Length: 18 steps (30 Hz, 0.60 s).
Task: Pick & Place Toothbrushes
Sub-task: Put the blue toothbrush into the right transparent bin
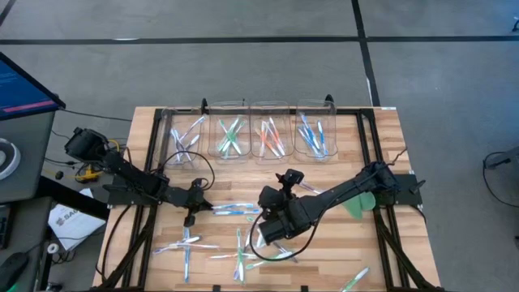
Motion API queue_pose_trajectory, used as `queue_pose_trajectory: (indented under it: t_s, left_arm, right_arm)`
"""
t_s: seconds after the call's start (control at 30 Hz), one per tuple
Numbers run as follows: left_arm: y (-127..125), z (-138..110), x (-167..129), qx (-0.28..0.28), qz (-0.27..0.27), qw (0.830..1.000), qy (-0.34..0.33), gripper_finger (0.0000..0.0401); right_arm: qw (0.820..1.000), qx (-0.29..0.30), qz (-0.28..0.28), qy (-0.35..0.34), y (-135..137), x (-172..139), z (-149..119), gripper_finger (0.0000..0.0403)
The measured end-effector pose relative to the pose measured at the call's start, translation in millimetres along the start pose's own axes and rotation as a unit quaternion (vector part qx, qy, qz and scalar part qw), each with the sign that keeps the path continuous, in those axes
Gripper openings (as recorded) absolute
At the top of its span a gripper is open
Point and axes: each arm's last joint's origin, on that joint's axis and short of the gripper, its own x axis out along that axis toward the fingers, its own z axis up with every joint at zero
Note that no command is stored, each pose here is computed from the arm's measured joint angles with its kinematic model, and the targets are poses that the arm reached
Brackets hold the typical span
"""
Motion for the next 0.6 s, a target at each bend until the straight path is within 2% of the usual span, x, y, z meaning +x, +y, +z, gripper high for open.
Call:
queue_pose_trajectory:
  t_s: [0.6]
  left_arm:
    - [-1.9,-0.5,-0.5,0.010,0.005,1.000,-0.004,0.0011]
  right_arm:
    - [1.000,0.005,0.003,0.001,0.3,0.8,0.6,0.0260]
